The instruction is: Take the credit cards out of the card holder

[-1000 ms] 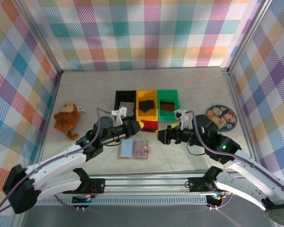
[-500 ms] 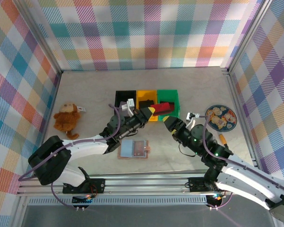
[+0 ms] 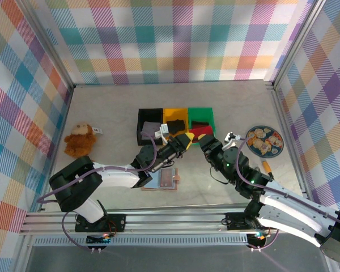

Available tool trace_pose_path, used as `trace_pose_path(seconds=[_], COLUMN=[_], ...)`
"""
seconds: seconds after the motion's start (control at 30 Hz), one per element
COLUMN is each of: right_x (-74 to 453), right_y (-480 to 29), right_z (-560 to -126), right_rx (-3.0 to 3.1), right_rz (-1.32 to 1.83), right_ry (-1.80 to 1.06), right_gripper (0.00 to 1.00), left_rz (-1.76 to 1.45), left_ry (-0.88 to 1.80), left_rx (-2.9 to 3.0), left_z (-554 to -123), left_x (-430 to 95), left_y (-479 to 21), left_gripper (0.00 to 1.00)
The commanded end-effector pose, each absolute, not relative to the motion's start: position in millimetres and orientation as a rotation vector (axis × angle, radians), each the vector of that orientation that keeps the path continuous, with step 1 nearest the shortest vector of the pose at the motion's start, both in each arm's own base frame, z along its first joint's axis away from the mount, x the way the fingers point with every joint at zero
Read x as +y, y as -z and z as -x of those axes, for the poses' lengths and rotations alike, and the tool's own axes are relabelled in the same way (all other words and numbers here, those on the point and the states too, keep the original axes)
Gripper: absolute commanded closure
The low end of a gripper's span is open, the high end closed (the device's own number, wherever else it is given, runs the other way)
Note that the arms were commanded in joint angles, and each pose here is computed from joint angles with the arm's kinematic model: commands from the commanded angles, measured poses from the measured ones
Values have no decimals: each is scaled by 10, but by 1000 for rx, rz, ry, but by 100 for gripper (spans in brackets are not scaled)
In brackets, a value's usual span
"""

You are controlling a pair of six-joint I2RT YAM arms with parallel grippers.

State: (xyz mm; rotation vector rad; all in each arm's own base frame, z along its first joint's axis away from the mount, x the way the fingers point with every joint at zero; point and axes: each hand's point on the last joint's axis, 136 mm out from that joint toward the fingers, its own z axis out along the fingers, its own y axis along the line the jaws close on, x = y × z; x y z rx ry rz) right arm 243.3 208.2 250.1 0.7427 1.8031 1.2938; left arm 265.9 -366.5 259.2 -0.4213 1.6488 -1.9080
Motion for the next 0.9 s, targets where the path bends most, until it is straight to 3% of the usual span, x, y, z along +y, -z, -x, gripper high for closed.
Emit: trace_pose_path(seconds=[0.0, 0.43, 0.57, 0.6, 0.8, 0.87], right_x=[2067, 2079, 2058, 2053, 1931, 1839], right_y=[-2608, -2654, -2654, -2659, -2666, -2618], right_z=[-2467, -2481, -2486, -2486, -2505, -2520], right_rx=[1736, 1728, 1727, 1727, 1715, 1713], right_rz=[-746, -712, -720, -719, -759, -803], right_ry=[-1314, -1296, -1284, -1280, -1217, -1171], right_gripper=[63, 83, 100, 100, 100, 100], left_rz=[463, 469, 460, 456, 411, 399], left_ry=[1986, 1997, 2006, 2008, 1990, 1958], left_rx=[1543, 1541, 1538, 1538, 1536, 1566], left_z=[-2666, -2668, -2666, -2663, -2682, -2712], left_x=[-3644, -3676, -3694, -3700, -3626, -3543], left_y=[-2745, -2748, -2785, -2790, -2880, -2891], left_gripper=[100, 100, 100, 99, 46, 35])
